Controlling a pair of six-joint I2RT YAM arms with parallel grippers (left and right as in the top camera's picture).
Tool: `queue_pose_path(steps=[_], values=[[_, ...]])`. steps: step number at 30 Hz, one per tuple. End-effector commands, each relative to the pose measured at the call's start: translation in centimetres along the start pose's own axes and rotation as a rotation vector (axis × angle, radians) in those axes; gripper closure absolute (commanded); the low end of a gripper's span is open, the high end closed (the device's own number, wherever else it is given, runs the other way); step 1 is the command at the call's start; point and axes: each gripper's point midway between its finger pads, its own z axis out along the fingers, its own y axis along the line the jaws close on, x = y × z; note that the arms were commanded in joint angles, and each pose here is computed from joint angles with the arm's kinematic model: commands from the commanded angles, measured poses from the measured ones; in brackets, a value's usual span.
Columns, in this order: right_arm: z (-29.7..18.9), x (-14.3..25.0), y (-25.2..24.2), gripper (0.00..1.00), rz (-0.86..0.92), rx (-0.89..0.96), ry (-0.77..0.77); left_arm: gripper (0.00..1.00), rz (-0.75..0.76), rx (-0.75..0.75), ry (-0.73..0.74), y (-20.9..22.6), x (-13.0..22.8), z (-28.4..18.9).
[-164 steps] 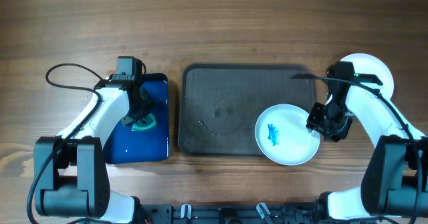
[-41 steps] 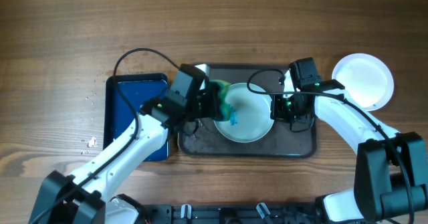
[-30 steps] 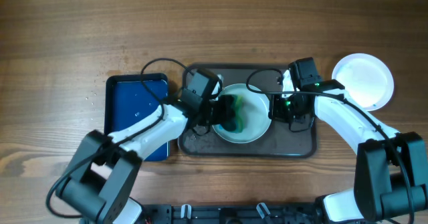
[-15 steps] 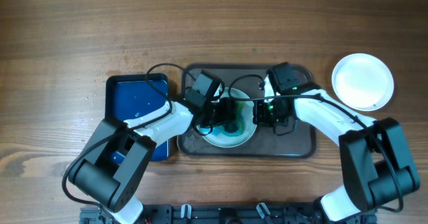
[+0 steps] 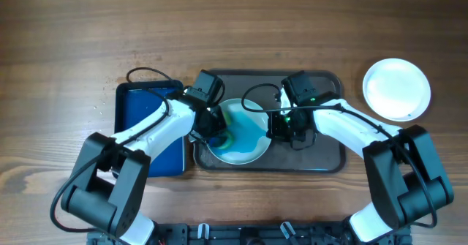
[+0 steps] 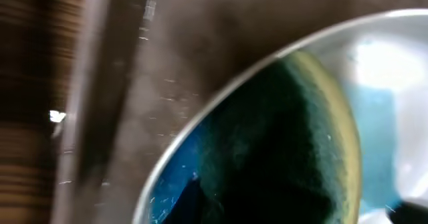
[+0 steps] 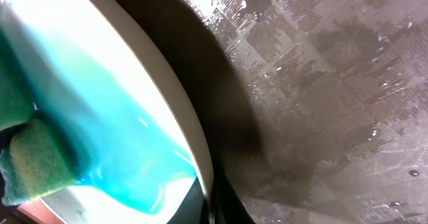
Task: Clean dirty plates on tray and stack at the side
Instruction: 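Scrub the held plate with the sponge in the left gripper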
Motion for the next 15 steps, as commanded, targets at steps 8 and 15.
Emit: queue_pose_path(steps=[8, 15], values=[[0.7, 0.4, -2.2, 0.96, 0.044, 0.090, 0.012, 0.96, 0.269, 0.022, 0.170, 0.8, 4.4, 3.3], [0.7, 0.5, -2.2, 0.96, 0.044, 0.092, 0.016, 0.96, 0.435, 0.461, 0.300, -8.8, 9.4, 1.4]])
